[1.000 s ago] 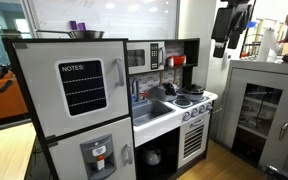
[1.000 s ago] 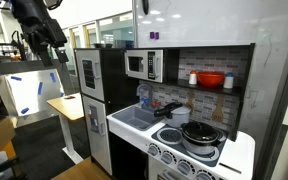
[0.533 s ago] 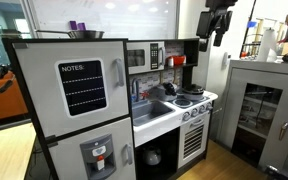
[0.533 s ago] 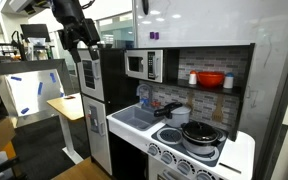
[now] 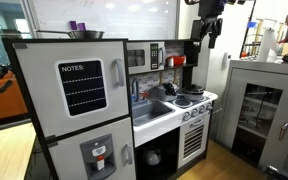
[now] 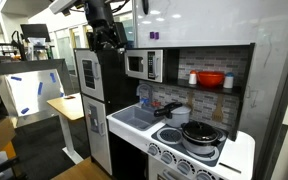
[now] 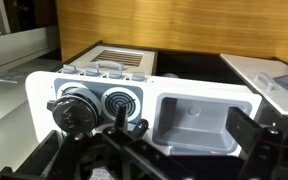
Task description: Uncover the pot and put the lid on the stovetop
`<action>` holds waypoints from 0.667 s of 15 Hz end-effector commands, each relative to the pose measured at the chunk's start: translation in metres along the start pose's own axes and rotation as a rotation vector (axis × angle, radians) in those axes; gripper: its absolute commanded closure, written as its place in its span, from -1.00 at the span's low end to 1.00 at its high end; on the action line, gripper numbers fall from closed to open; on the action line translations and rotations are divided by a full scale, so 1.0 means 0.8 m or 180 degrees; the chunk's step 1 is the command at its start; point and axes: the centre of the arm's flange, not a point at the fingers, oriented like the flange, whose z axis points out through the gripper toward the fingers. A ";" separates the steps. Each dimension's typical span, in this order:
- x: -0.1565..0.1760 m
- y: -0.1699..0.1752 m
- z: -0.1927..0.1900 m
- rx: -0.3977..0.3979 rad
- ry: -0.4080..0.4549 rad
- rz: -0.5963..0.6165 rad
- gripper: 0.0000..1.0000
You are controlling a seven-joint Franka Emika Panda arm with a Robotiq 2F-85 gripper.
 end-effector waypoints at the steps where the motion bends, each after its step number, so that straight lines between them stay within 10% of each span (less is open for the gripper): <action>1: 0.004 0.002 0.005 0.0010 -0.0035 0.0013 -1.00; 10: 0.009 0.003 0.006 0.0025 -0.0072 0.0024 -1.00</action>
